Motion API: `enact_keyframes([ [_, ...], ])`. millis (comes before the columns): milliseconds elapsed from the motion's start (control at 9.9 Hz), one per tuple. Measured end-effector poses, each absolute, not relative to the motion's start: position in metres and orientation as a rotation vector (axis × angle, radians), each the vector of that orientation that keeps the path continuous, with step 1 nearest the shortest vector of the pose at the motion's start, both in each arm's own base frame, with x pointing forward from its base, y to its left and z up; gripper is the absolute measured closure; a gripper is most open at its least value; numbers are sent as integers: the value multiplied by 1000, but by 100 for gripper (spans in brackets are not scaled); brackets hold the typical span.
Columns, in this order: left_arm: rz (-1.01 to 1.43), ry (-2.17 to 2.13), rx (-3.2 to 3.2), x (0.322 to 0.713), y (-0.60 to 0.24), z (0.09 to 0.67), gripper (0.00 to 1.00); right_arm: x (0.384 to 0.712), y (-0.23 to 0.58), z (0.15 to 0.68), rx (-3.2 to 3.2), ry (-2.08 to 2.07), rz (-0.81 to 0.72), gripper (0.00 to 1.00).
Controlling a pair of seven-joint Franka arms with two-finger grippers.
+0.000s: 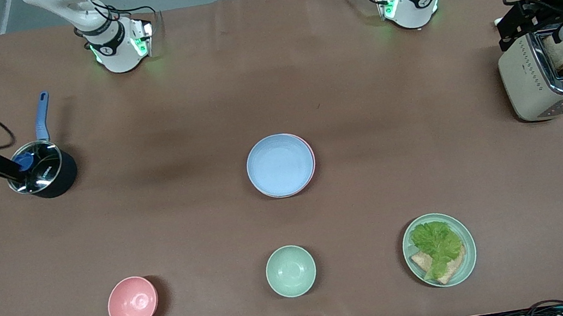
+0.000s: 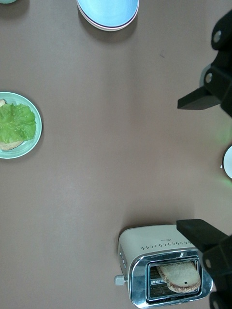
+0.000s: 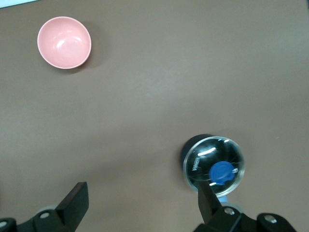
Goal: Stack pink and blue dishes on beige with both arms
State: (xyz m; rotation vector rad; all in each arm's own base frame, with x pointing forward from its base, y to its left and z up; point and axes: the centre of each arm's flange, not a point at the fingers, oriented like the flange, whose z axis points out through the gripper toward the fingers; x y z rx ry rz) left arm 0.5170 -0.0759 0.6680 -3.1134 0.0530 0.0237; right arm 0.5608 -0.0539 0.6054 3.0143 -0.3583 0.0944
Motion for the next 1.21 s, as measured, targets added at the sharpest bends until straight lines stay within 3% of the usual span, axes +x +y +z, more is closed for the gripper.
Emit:
enact_keyframes([
  [404,24,53,-3113,517,-76,668,0,520,-83,696,3123,-375,77,0],
  [1212,19,53,-3114,518,-76,669,0,528,-67,682,3137,-325,-11,0],
])
